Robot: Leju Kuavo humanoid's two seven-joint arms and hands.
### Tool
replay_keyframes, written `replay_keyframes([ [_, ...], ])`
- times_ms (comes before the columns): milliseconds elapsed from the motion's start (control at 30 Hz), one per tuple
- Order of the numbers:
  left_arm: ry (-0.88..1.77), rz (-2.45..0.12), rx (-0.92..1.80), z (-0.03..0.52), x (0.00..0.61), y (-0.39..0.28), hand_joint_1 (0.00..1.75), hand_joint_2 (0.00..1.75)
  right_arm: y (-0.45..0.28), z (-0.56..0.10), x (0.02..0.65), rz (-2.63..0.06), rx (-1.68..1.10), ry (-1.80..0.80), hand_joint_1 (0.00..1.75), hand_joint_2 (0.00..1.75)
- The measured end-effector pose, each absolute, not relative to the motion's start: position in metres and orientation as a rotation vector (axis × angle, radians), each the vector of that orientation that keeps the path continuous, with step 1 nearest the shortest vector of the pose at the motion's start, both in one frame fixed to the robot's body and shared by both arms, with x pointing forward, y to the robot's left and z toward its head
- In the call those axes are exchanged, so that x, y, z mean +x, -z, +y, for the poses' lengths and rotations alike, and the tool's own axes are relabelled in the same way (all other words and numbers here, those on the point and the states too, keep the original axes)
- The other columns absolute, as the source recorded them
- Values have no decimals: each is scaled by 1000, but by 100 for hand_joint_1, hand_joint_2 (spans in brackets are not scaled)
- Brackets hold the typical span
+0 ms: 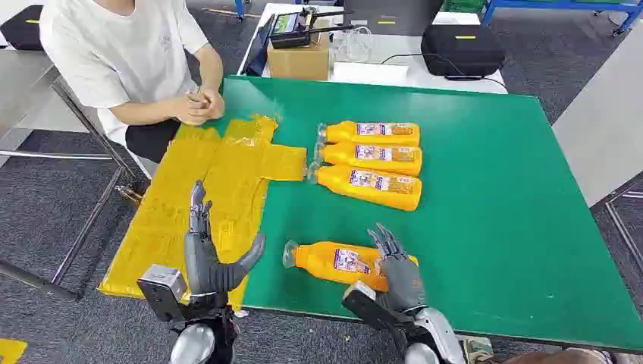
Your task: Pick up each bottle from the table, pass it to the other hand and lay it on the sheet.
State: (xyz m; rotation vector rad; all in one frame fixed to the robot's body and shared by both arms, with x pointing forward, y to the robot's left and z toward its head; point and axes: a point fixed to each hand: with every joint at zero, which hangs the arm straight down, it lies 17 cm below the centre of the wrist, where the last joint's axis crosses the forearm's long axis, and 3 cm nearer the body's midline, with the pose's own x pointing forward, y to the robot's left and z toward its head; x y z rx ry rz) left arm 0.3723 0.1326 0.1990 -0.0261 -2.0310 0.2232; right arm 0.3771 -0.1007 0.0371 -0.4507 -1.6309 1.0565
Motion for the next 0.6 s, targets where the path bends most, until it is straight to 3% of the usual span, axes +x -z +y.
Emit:
replay_keyframes([
  [600, -216, -2016, 25, 144, 371, -192, 0, 175, -6, -133, 385, -1419, -734, -1349, 0, 175],
])
